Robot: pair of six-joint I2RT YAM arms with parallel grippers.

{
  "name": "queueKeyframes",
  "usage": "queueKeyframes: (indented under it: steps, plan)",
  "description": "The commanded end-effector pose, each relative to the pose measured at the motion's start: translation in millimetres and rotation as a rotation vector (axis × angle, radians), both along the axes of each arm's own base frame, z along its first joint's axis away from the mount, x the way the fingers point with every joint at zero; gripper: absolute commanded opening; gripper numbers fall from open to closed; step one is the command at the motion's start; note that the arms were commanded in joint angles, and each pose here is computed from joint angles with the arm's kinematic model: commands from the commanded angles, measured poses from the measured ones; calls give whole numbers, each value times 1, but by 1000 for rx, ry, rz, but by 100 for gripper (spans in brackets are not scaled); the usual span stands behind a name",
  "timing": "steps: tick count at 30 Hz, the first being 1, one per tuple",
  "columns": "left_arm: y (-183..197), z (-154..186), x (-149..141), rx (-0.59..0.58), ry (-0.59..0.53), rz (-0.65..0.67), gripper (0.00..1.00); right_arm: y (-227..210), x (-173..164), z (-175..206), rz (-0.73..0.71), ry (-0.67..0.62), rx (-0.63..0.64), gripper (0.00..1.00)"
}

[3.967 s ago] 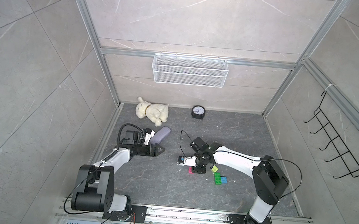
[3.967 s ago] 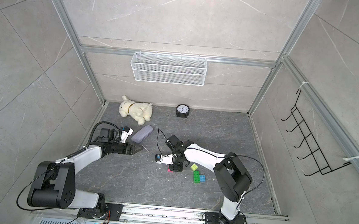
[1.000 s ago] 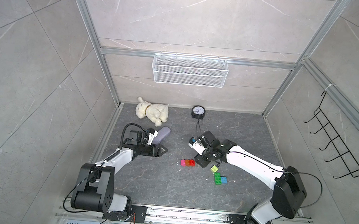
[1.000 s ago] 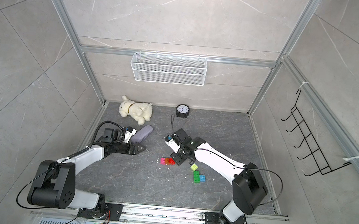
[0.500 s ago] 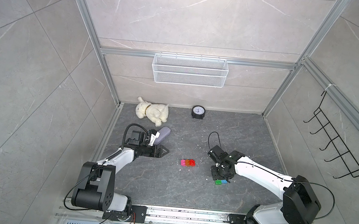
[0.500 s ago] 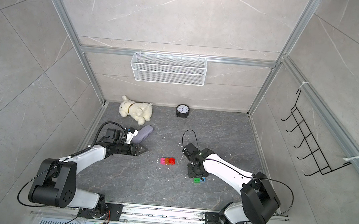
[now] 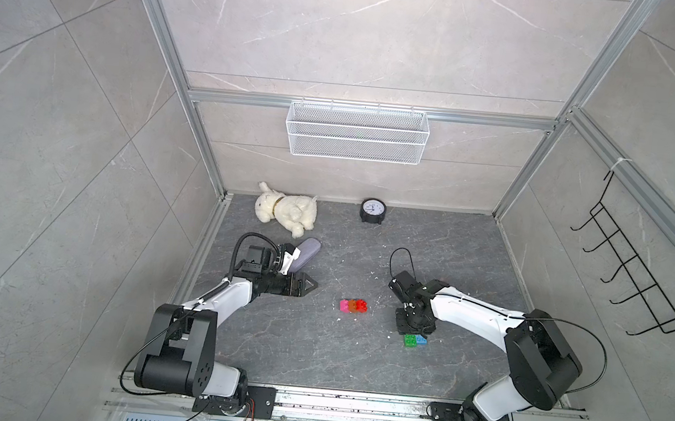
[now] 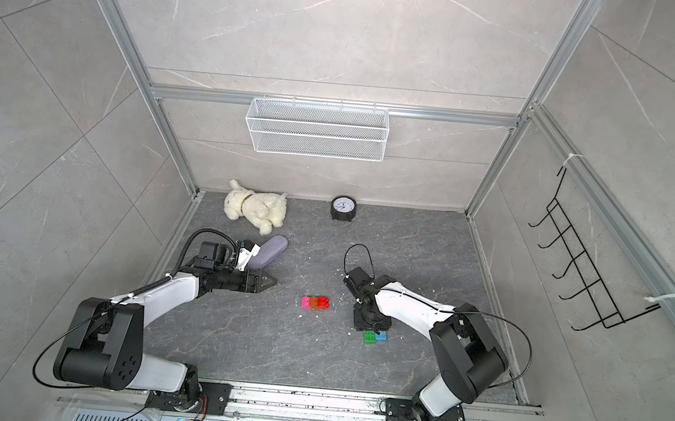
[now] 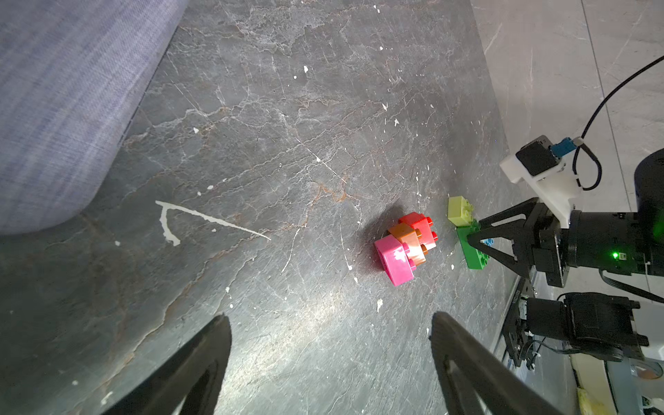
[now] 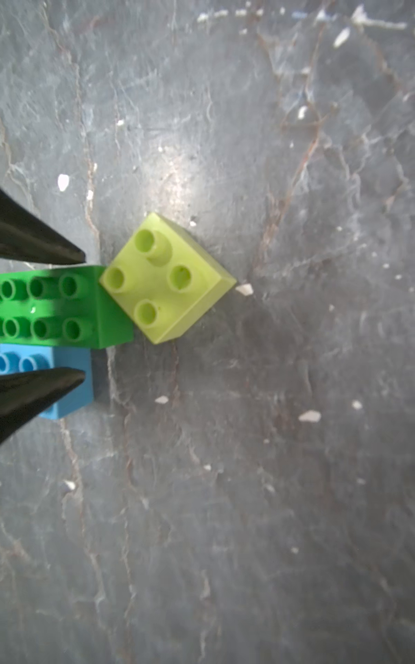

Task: Assemble the letter y with lego
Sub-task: Pick up the lego brick from the center of the board.

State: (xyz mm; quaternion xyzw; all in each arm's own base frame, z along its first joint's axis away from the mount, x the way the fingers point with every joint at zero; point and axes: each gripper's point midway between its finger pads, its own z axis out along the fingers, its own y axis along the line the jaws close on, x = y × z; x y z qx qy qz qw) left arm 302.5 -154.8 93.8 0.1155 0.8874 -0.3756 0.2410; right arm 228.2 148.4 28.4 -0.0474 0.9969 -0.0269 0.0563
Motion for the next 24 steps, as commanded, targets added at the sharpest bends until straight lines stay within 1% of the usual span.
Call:
queueKeyframes:
  steps: [1,7,10,12,15,22,24]
  plan:
    - [-2,10,4,4,-39,-20,90,9,2,-5,15,8,41,46]
    - [-2,9,4,7,-37,-17,90,12,-3,-5,23,22,69,36]
    - [-2,9,5,7,-37,-17,90,15,-4,4,45,18,90,33]
    - [-1,9,5,9,-38,-16,90,20,-4,11,93,8,107,32]
    - [-1,9,6,14,-40,-16,90,33,-2,24,236,-18,115,32]
    - [1,11,6,19,-49,-17,90,59,5,43,696,-52,16,32]
    - [3,12,6,23,-55,-13,90,61,6,44,791,-43,-3,32]
